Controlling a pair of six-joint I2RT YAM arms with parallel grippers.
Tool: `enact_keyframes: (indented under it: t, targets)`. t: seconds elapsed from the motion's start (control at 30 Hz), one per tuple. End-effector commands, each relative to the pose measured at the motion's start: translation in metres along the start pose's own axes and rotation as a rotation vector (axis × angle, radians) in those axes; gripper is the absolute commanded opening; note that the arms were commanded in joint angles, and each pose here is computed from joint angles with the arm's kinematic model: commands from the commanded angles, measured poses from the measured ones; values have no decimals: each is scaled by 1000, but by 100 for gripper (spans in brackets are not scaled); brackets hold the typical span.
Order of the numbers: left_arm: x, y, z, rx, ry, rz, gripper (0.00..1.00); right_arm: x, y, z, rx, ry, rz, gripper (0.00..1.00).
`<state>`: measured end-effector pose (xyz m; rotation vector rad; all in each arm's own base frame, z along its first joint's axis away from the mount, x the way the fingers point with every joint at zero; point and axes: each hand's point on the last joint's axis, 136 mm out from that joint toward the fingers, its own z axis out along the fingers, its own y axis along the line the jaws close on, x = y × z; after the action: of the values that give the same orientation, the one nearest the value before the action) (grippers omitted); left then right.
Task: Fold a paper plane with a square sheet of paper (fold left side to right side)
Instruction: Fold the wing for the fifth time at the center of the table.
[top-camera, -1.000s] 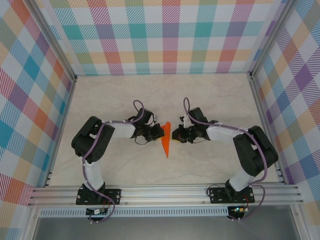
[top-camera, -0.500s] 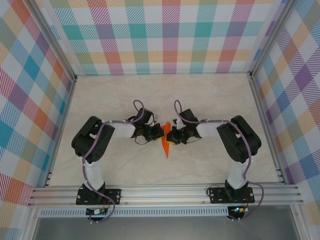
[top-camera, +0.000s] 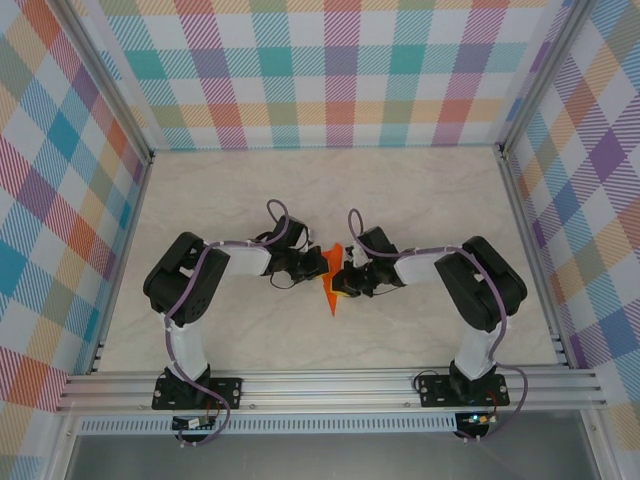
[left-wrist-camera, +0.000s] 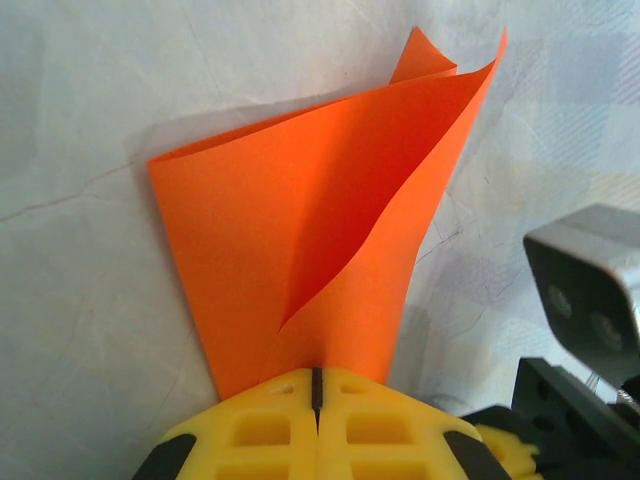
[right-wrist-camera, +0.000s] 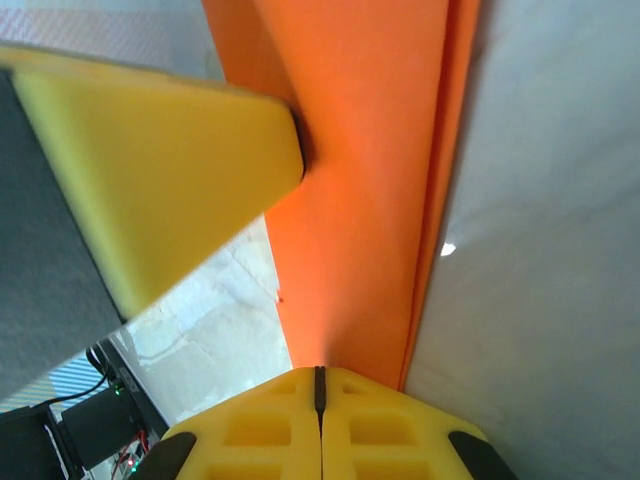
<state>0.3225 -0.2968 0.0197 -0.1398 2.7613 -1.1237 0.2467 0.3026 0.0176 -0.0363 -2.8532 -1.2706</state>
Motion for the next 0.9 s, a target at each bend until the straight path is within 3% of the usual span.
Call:
enact_keyframes:
  t: [0.0,0.87]
  targets:
    - [-2,41,6,-130,-19,-44,4,27,-8,3,28,61,41,6]
    - [-3,43,7,-138,-23,-47,3,77,-23,18,56,107,76,7]
